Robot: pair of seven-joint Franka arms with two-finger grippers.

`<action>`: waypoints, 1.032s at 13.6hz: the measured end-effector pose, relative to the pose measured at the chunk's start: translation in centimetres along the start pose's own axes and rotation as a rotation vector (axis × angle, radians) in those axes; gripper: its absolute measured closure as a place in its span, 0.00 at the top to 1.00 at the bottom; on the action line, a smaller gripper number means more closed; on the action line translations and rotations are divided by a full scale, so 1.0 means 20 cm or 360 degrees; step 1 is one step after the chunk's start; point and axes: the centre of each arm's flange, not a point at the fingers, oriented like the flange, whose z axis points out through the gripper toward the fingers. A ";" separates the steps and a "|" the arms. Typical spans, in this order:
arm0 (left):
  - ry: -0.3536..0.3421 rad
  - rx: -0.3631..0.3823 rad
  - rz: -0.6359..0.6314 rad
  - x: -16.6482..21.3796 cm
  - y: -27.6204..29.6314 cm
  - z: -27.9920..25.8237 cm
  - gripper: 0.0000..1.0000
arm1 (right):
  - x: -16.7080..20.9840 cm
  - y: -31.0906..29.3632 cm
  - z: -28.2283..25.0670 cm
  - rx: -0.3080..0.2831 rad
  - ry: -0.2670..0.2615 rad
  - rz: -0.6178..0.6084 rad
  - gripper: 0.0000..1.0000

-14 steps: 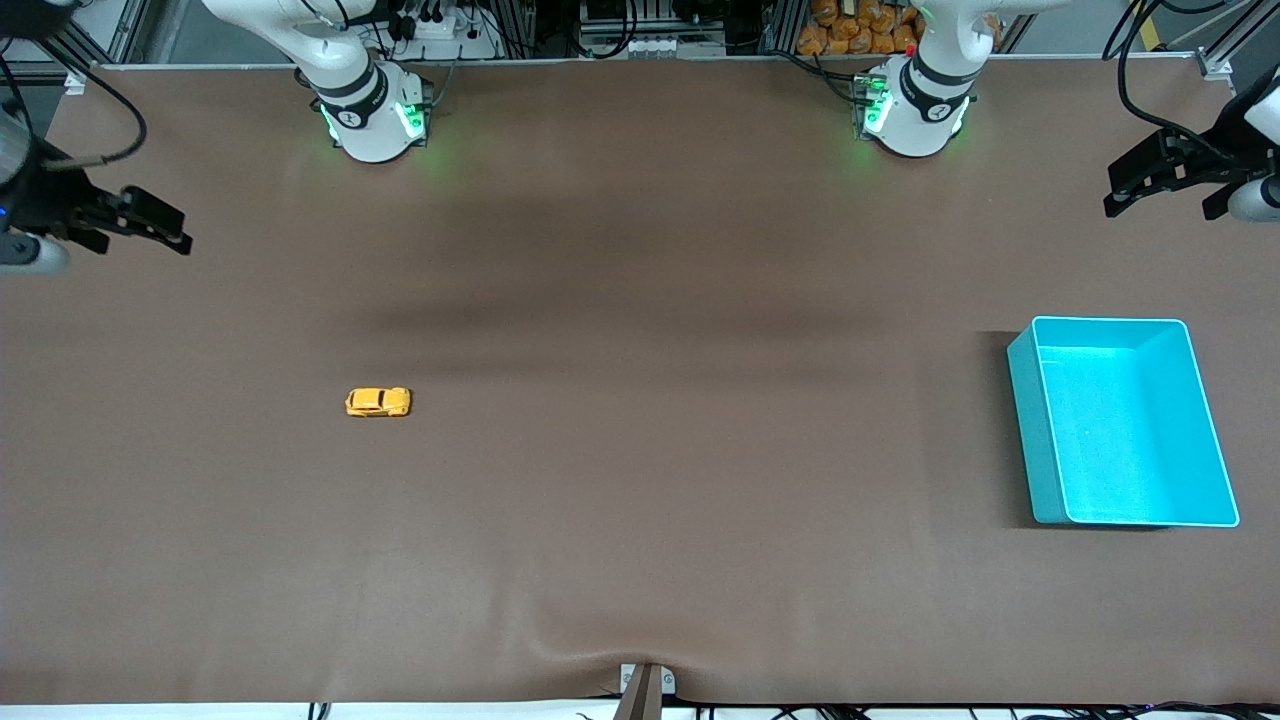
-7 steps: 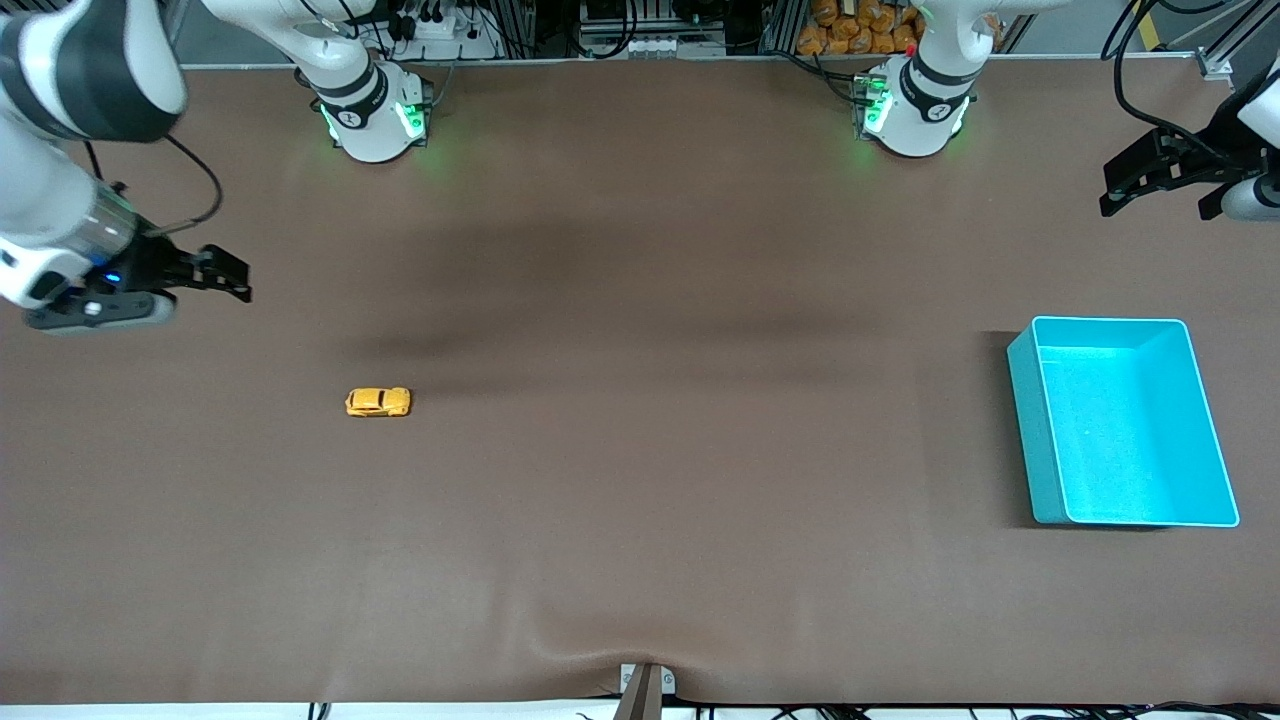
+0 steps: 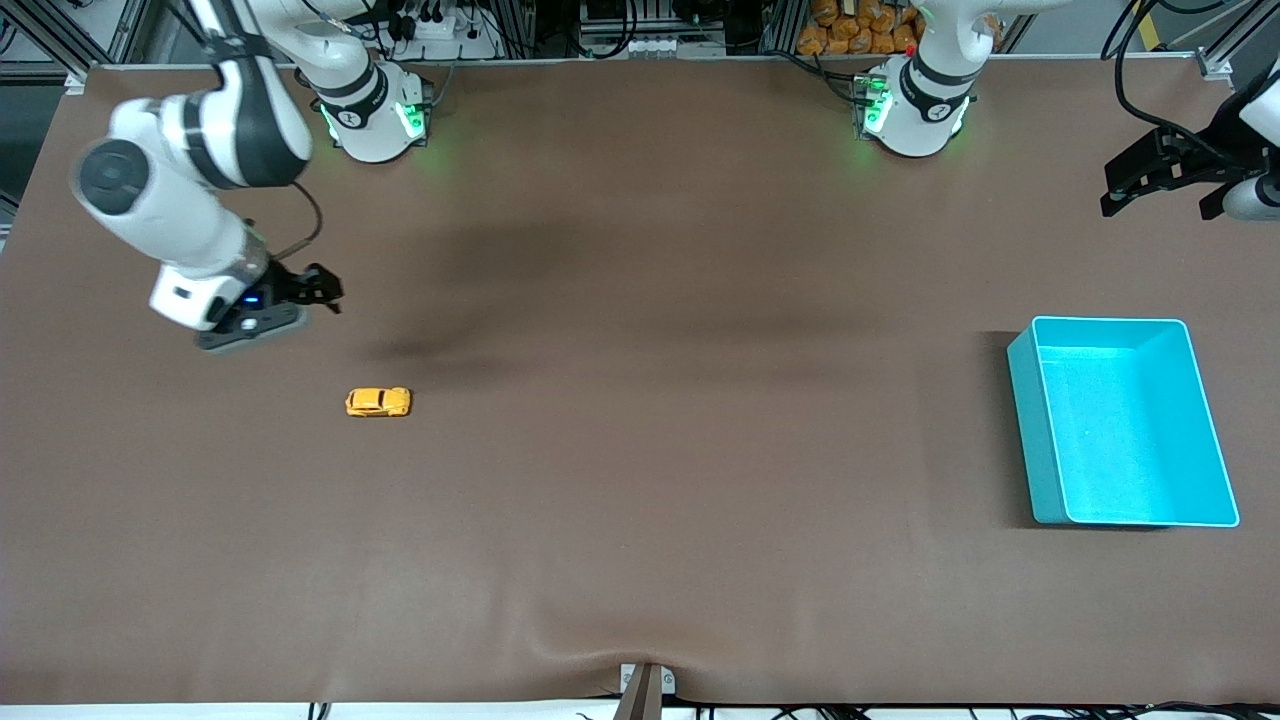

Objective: Wind and store yellow beetle car
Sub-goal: 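Reach the right gripper over the yellow beetle car, then lower the right gripper and close it on the yellow car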

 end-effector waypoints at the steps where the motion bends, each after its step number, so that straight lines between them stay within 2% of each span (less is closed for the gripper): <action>1: 0.0000 0.0000 0.0000 0.00 0.00 0.00 1.00 | 0.01 -0.03 0.06 -0.0009 -0.0012 -0.0131 1.00; 4: 0.0000 0.0000 -0.0002 0.00 0.00 0.00 1.00 | 0.05 -0.06 0.28 -0.0103 0.0056 -0.0554 1.00; 7: 0.0000 0.0000 -0.0002 0.00 0.00 0.00 1.00 | 0.07 -0.17 0.47 -0.0249 -0.0034 -0.0936 0.86; 9: 0.0000 0.0000 -0.0005 0.00 -0.01 0.00 1.00 | 0.10 -0.25 0.57 -0.0322 -0.0056 -0.1147 0.83; 12: 0.0000 -0.0001 -0.0012 0.00 -0.02 0.00 1.00 | 0.18 -0.13 0.65 -0.0431 -0.0045 -0.1430 0.82; 14: 0.0000 -0.0001 -0.0016 0.00 -0.03 0.00 1.00 | 0.26 -0.01 0.66 -0.0471 -0.0067 -0.1536 0.83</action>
